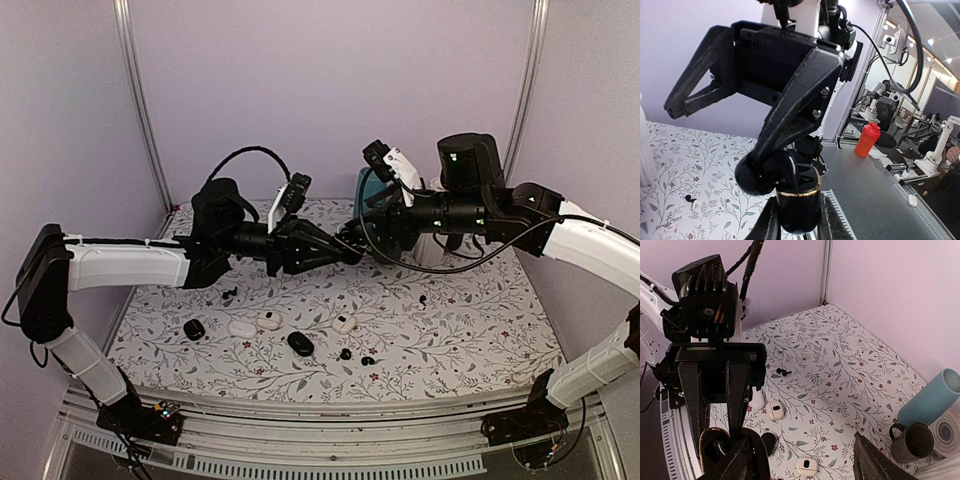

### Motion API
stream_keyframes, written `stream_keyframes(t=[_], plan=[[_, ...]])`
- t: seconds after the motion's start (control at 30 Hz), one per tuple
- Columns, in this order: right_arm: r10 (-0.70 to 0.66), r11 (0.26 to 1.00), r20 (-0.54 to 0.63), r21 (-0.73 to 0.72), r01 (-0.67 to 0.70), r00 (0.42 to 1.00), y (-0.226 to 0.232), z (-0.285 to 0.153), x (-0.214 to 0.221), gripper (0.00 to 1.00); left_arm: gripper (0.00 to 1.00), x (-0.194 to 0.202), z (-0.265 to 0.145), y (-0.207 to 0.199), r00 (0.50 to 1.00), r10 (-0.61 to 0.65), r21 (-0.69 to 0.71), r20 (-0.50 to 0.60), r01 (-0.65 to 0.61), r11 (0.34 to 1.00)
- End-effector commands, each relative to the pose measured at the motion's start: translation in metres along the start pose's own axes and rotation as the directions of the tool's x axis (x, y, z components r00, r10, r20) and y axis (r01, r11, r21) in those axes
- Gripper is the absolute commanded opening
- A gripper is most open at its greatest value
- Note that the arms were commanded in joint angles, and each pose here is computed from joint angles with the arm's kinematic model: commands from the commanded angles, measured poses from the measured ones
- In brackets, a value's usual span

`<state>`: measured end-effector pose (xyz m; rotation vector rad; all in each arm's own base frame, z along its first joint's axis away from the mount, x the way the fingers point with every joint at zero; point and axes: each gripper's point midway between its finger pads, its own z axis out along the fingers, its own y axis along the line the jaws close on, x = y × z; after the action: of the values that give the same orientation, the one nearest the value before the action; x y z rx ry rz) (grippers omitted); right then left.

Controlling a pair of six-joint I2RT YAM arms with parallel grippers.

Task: Insert the wireless bluetooth earbuds into the charging case
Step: Adjust the left earbud in the left side groove of the charging case.

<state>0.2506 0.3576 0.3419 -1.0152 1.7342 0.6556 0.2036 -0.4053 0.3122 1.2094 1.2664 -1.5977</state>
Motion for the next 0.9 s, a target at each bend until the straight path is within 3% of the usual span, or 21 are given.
stream_keyframes(t=[0.0, 0.87], plan=[[-0.015, 0.999, -0.052, -0.051, 0.012, 0.999, 0.012, 0.002, 0.019, 0.68, 0.0, -0.02, -0.002, -0.003, 0.997, 0.071, 0.006, 0.039, -0.071, 0.997], [-0.038, 0.986, -0.032, -0.161, 0.033, 0.999, 0.052, -0.011, 0.016, 0.67, 0.0, -0.015, -0.002, 0.031, 1.0, 0.01, -0.123, 0.017, -0.008, 0.992]])
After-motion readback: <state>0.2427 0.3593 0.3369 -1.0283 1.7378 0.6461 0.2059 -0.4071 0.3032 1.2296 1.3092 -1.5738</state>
